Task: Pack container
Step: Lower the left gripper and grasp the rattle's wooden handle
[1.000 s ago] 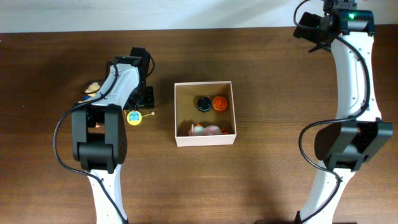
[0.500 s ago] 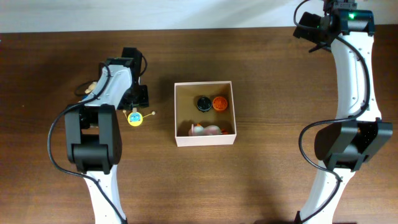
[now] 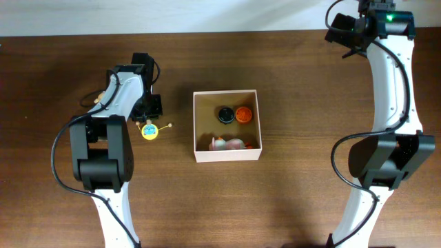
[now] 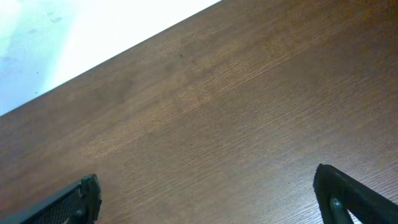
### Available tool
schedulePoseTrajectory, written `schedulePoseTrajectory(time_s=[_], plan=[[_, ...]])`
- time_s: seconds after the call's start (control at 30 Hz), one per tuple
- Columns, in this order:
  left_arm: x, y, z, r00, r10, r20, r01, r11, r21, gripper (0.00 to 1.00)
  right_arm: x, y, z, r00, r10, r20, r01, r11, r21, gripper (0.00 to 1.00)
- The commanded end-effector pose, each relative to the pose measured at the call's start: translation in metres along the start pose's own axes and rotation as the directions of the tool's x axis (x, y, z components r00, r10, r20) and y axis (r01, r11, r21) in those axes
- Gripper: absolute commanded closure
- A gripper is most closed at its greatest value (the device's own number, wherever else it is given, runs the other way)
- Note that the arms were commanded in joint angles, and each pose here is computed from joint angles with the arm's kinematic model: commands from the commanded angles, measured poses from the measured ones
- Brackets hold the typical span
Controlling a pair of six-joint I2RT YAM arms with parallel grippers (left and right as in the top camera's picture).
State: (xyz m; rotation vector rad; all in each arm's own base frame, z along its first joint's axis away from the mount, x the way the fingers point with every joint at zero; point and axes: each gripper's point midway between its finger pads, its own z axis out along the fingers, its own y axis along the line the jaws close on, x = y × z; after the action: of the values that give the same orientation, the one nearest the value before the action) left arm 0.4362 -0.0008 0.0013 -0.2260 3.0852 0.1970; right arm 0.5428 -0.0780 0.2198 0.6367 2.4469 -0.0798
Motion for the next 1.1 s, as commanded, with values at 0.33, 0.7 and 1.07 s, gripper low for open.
schedulePoseTrajectory(time_s=[0.33, 0.7, 1.07], plan=[[0.016, 0.005, 0.013, 0.998, 0.004, -0.065, -0.005, 1.000, -0.015, 0.79, 0.003, 0.003, 0.005, 1.000, 0.007, -0.011, -0.007, 1.000, -0.001, 0.01], [0.018, -0.001, 0.010, 0.997, 0.005, -0.079, -0.004, 1.000, 0.016, 0.80, 0.003, 0.003, 0.005, 1.000, 0.007, -0.011, -0.007, 1.000, -0.001, 0.01], [-0.005, -0.002, -0.023, 1.000, 0.002, -0.026, -0.002, 1.000, 0.026, 0.84, 0.003, 0.003, 0.005, 1.000, 0.007, -0.011, -0.007, 1.000, -0.001, 0.01]])
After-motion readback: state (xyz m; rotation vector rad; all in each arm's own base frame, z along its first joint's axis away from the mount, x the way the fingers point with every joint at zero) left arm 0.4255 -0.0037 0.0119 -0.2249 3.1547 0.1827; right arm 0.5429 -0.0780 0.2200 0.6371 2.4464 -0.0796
